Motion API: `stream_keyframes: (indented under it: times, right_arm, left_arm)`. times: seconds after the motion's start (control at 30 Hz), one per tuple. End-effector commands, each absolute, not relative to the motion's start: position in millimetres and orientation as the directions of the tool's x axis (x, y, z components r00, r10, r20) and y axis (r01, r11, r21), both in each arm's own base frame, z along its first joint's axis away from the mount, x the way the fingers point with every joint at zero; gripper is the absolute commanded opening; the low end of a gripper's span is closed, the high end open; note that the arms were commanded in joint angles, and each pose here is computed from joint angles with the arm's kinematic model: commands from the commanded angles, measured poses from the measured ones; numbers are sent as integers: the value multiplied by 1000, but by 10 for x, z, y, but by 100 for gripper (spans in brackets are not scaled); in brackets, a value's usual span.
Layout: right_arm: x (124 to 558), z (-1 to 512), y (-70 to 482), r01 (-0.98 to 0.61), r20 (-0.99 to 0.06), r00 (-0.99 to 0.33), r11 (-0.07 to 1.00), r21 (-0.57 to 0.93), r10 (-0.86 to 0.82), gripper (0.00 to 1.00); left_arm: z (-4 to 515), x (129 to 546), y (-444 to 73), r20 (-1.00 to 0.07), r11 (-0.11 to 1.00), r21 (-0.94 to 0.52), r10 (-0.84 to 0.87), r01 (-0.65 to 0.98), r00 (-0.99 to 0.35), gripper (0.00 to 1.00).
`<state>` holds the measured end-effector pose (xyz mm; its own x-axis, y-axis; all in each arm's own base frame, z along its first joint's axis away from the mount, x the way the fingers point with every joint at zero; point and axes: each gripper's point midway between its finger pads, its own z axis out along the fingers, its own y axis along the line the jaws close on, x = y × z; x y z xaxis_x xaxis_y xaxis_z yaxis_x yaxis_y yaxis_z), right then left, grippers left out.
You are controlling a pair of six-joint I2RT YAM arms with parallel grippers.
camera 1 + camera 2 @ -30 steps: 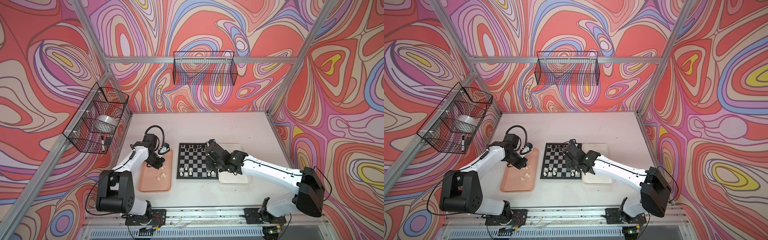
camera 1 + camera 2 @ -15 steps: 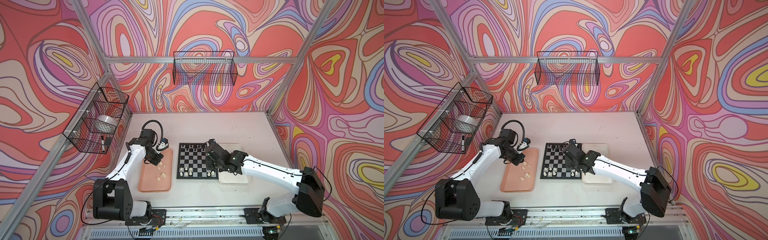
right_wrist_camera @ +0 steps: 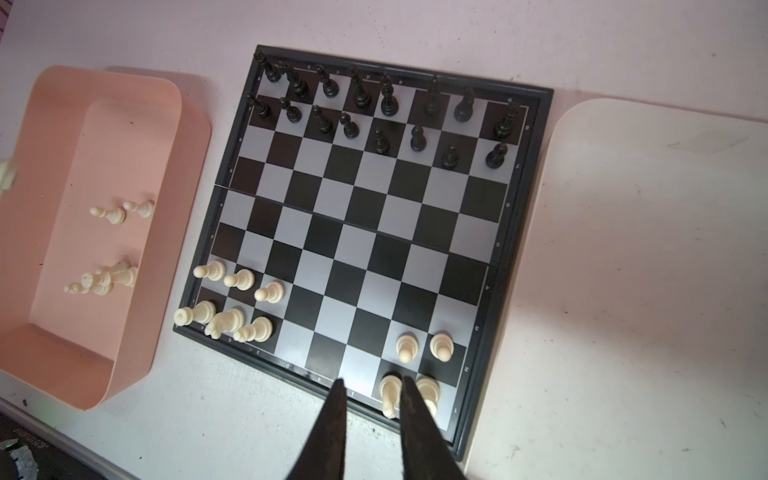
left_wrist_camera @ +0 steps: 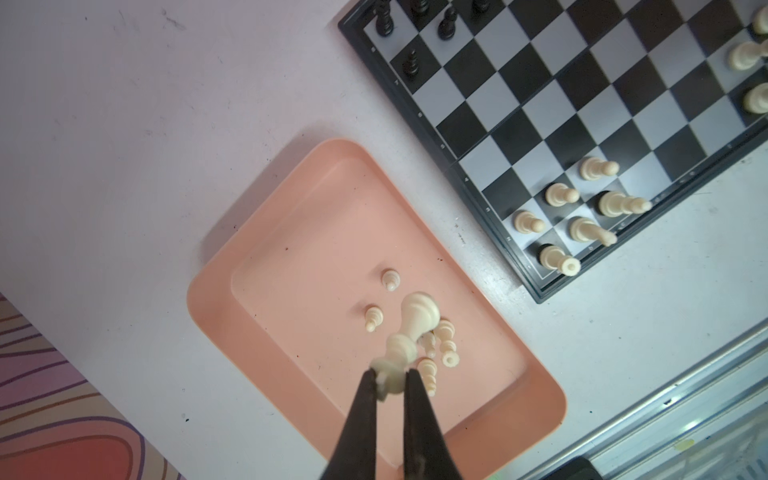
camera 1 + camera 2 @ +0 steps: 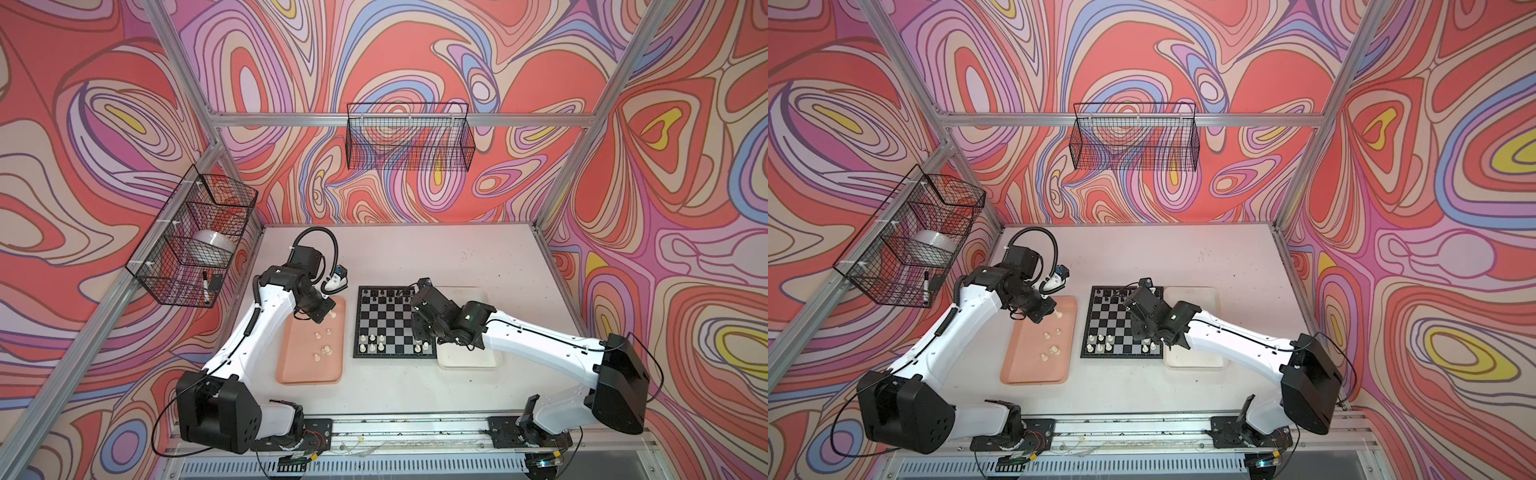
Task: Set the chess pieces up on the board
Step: 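Lift the white piece and carry it over the board's near edge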
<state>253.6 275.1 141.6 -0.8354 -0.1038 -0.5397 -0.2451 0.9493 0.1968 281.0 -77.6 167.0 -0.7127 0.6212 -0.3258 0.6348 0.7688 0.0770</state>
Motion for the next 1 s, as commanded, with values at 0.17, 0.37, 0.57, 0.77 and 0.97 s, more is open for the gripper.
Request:
stream_keyframes:
  times: [0.17, 0.37, 0.57, 0.77, 0.97]
  right_arm:
    - [2463, 1385, 2436, -159, -545, -837, 977, 139, -58, 23]
    - [2403, 1443, 2312, -137, -556, -831, 979, 148, -32, 23]
    - [2372, 1487, 2191, -113, -566, -824, 985, 131, -19, 24]
    - [2335, 1582, 1965, -63, -580, -815, 992, 109, 12, 23]
    - [2239, 1726, 1702, -14, -602, -796, 992, 128, 67, 23]
  left_arm:
    - [1934, 2735, -1122, -336, 722, 73, 668, 688, -664, 10]
    - [1893, 2717, -1250, -317, 689, 89, 704, 719, -636, 10]
    - [1850, 2665, -1421, -296, 638, 109, 753, 762, -587, 10]
    - [1816, 2623, -1656, -285, 586, 114, 793, 802, -539, 10]
    - [1767, 2567, -1950, -276, 525, 119, 833, 843, -480, 10]
